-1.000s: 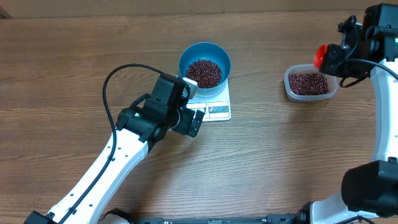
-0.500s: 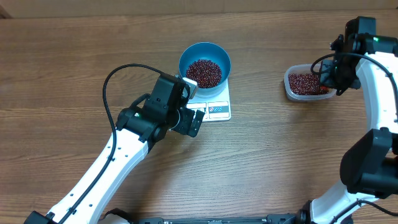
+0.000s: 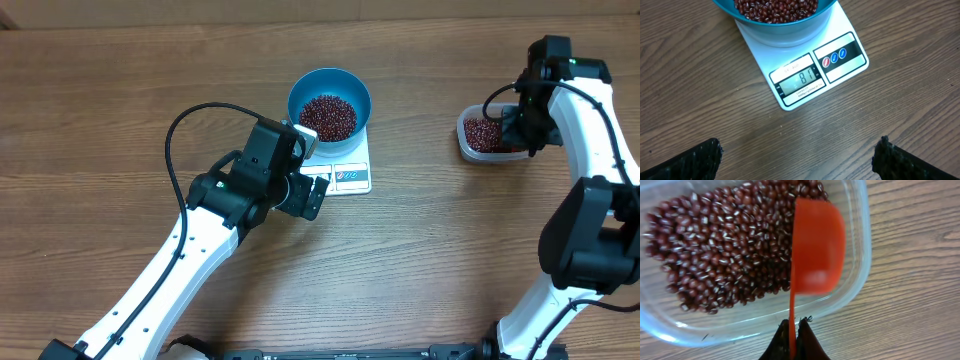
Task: Scoop item into bowl and weigh 150g on scale
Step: 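Dip the red scoop into the beans and scoop them up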
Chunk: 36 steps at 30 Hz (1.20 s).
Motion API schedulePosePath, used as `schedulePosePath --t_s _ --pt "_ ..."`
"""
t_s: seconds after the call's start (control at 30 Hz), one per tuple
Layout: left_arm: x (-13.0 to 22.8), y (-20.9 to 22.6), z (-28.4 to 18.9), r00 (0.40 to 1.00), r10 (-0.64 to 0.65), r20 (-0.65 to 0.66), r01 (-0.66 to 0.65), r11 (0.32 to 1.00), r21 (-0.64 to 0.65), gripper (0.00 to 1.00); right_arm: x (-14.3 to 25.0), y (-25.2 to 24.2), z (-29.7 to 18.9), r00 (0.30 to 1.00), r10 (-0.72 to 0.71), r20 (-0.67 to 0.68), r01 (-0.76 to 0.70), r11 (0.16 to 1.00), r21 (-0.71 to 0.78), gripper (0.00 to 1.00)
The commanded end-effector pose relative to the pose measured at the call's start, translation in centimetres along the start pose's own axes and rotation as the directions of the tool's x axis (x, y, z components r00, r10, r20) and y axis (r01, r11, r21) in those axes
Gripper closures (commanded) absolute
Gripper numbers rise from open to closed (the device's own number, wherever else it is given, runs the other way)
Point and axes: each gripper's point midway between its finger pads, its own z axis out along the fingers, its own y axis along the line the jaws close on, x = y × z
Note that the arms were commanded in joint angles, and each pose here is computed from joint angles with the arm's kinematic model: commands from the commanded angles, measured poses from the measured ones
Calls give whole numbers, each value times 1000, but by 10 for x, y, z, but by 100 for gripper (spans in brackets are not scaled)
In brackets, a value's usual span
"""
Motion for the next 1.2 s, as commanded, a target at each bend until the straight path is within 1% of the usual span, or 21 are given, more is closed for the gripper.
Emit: schedulePosePath --t_s 0.0,0.2,0.47,0.5,0.53,0.87,1.0,1.17 --pt "1 -2 1 1000 29 -4 -29 1000 0 0 2 -2 13 999 -15 -33 16 999 37 96" --pt "1 -2 1 1000 29 -4 -29 1000 0 0 4 4 23 998 -19 -58 20 1000 9 96" --pt "1 -2 1 1000 29 -4 -29 1000 0 0 3 38 29 997 -32 -64 20 984 -179 96" --pt "1 -2 1 1000 29 -4 -29 1000 0 1 3 51 27 996 -64 -56 47 966 -253 96" --pt "1 -2 1 1000 29 -4 -29 1000 0 0 3 56 25 996 -72 -53 54 957 -286 96" --pt "1 -2 1 1000 29 -4 -29 1000 0 0 9 72 18 993 -99 -59 66 909 -411 96" --pt "1 -2 1 1000 29 -4 -29 1000 0 0 10 77 12 993 -104 -49 66 866 -496 96" --pt "1 -2 1 1000 29 -4 -29 1000 0 0 6 72 6 997 -71 -31 40 815 -577 96"
